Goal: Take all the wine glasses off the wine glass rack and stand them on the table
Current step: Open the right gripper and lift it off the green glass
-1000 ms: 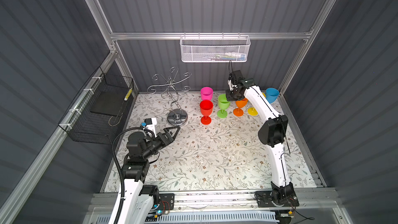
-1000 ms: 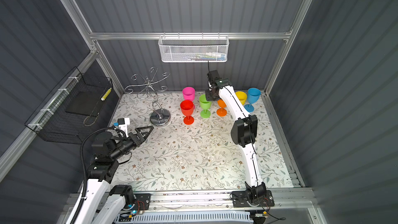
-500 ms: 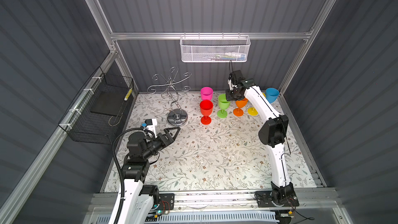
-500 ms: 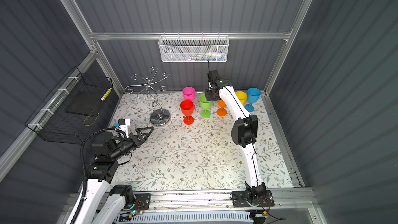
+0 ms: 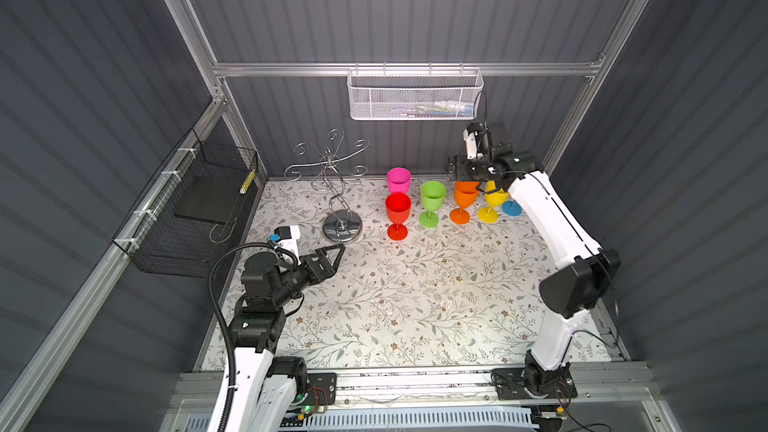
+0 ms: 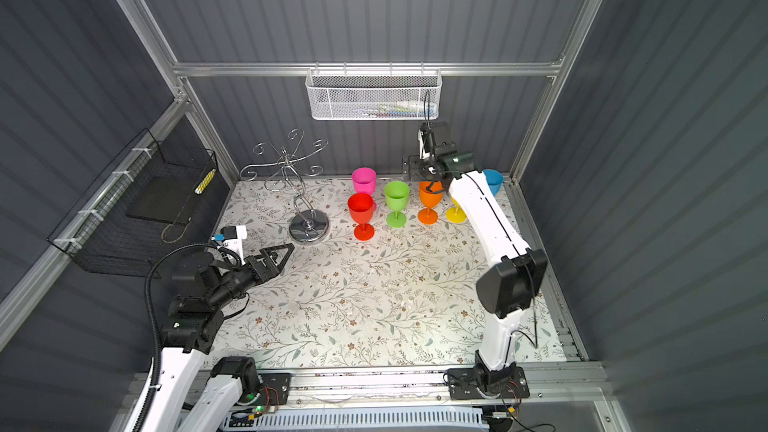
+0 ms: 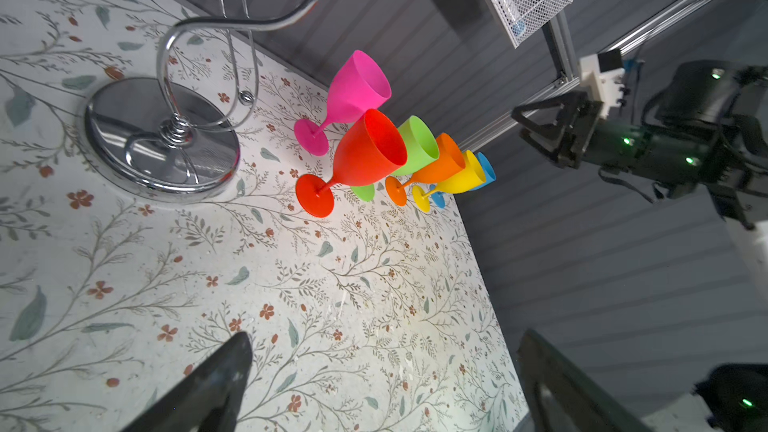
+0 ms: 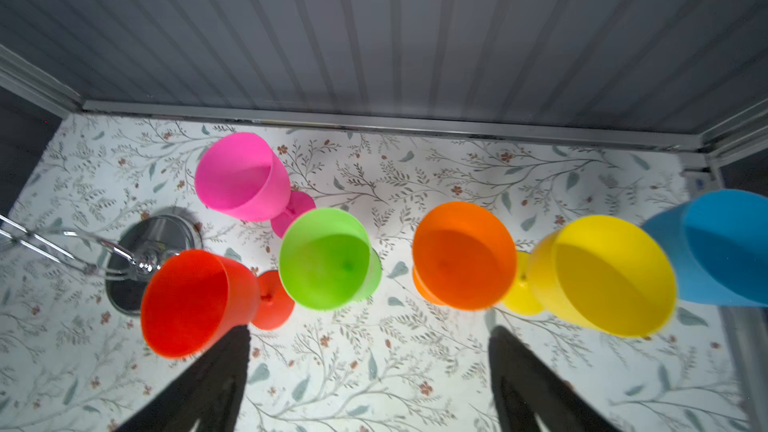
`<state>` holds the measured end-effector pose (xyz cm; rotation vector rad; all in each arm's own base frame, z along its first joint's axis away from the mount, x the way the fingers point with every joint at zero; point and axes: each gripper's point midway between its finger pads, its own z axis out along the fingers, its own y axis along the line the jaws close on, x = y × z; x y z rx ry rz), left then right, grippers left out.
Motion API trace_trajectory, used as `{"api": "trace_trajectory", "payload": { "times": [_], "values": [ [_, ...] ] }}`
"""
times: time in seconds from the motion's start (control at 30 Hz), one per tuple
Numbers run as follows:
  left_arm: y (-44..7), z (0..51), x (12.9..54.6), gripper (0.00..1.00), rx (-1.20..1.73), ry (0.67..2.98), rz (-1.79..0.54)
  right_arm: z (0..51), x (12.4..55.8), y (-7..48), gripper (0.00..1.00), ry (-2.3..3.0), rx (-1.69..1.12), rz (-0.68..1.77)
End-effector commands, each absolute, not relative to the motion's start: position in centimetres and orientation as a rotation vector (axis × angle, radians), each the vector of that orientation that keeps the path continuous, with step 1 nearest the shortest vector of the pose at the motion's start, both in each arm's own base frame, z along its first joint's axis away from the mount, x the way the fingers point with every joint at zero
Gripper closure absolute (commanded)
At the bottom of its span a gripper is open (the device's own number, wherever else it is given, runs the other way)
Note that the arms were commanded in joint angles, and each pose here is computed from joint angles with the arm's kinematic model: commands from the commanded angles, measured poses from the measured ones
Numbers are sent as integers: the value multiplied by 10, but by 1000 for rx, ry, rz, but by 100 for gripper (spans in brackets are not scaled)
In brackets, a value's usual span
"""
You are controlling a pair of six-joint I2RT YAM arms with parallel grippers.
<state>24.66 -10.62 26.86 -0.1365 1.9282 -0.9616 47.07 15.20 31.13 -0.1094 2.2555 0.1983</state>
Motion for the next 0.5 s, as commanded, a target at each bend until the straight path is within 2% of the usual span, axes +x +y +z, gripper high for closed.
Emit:
{"api": "trace_trajectory", "payload": {
  "times": [0.0, 0.2, 0.47],
  "values": [
    [-93, 274, 249, 0, -86, 1871, -809, 325, 460, 128, 1, 2120, -40, 157],
    [-74, 264, 257, 0, -59, 1809, -619, 299, 422, 102, 1, 2012, 20, 162],
    [-35, 240, 277, 0, -185, 1792, -369, 243, 379, 80, 1, 1903, 75, 152]
  ]
}}
